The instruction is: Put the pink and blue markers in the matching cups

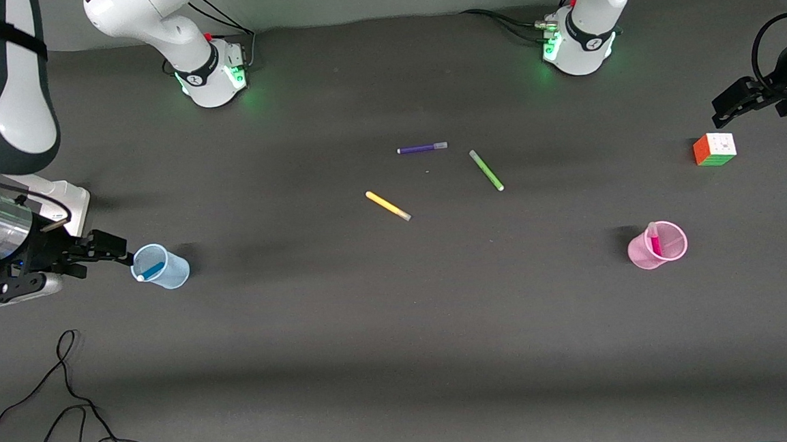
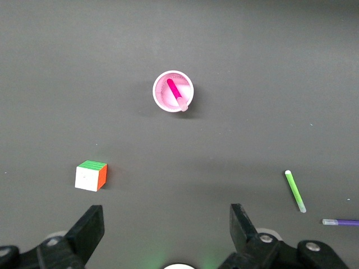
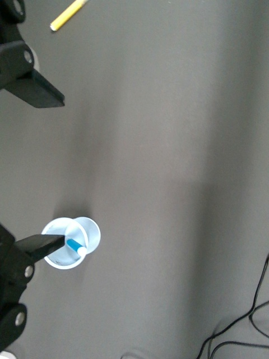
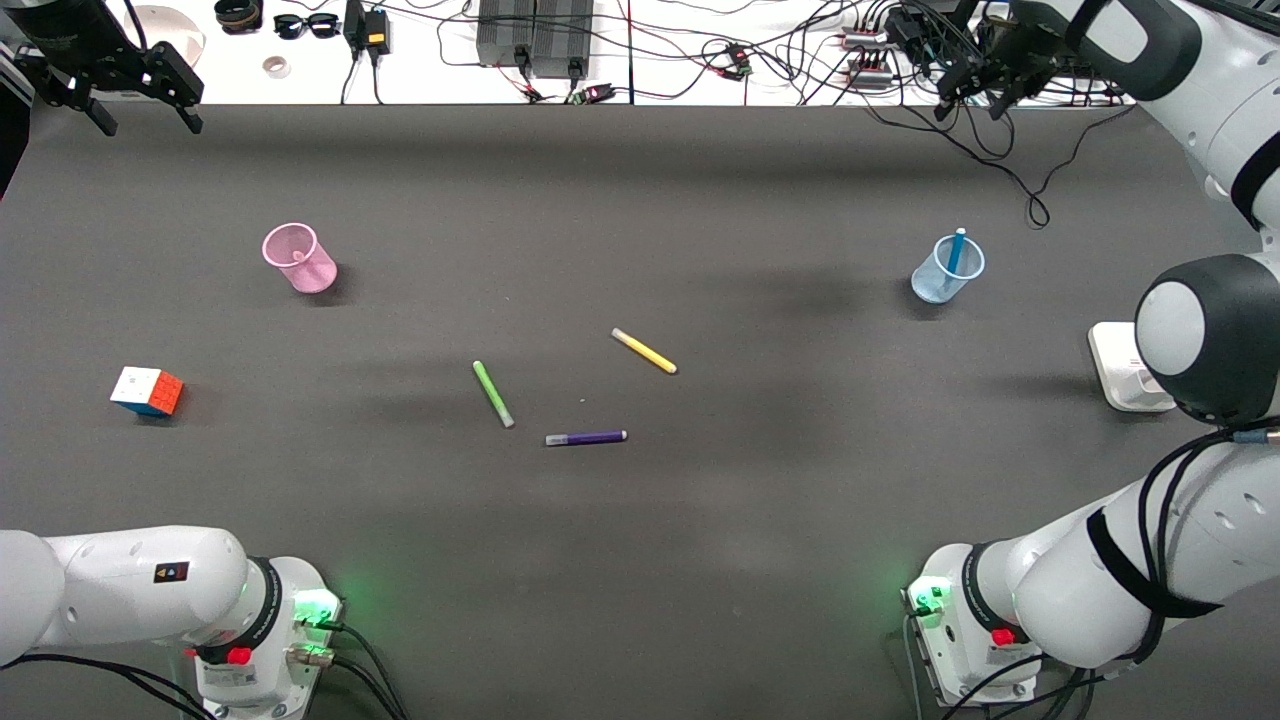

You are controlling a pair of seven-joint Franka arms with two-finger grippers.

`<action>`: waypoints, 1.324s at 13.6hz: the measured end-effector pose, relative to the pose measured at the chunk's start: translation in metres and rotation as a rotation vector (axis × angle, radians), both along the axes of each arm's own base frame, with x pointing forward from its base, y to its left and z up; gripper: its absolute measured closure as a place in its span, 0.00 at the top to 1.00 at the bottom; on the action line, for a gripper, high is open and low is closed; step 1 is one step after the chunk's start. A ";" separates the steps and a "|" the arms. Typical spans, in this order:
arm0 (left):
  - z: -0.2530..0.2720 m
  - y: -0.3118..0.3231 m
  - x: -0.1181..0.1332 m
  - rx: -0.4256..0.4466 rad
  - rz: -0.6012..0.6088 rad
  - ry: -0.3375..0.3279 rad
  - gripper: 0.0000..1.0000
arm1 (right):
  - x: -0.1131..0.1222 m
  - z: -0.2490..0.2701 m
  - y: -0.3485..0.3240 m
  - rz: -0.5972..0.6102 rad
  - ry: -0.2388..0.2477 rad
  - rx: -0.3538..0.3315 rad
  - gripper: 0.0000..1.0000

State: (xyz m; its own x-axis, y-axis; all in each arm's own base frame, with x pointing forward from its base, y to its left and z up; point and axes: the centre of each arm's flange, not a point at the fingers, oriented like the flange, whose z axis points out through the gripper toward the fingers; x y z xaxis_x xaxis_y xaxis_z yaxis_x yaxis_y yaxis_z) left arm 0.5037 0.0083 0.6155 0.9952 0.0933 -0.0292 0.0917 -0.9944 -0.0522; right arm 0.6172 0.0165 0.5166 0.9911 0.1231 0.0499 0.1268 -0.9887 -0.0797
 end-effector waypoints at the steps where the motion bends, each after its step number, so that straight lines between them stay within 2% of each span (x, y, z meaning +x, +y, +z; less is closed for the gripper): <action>1: 0.000 0.000 0.000 0.000 -0.001 0.000 1.00 | -0.004 0.013 0.013 -0.030 0.018 -0.039 1.00; 3: -0.001 -0.002 -0.001 -0.001 -0.003 0.011 1.00 | -0.017 0.042 0.026 -0.089 0.062 -0.069 1.00; 8: 0.000 -0.007 -0.002 -0.006 -0.010 0.016 1.00 | -0.044 0.084 -0.023 -0.159 0.085 -0.006 1.00; 14: -0.002 -0.012 -0.004 -0.007 -0.019 0.034 1.00 | -0.055 0.080 -0.007 -0.120 0.111 0.007 1.00; 18: -0.004 -0.012 -0.004 -0.008 -0.018 0.048 1.00 | -0.075 0.077 0.005 -0.087 0.130 -0.029 1.00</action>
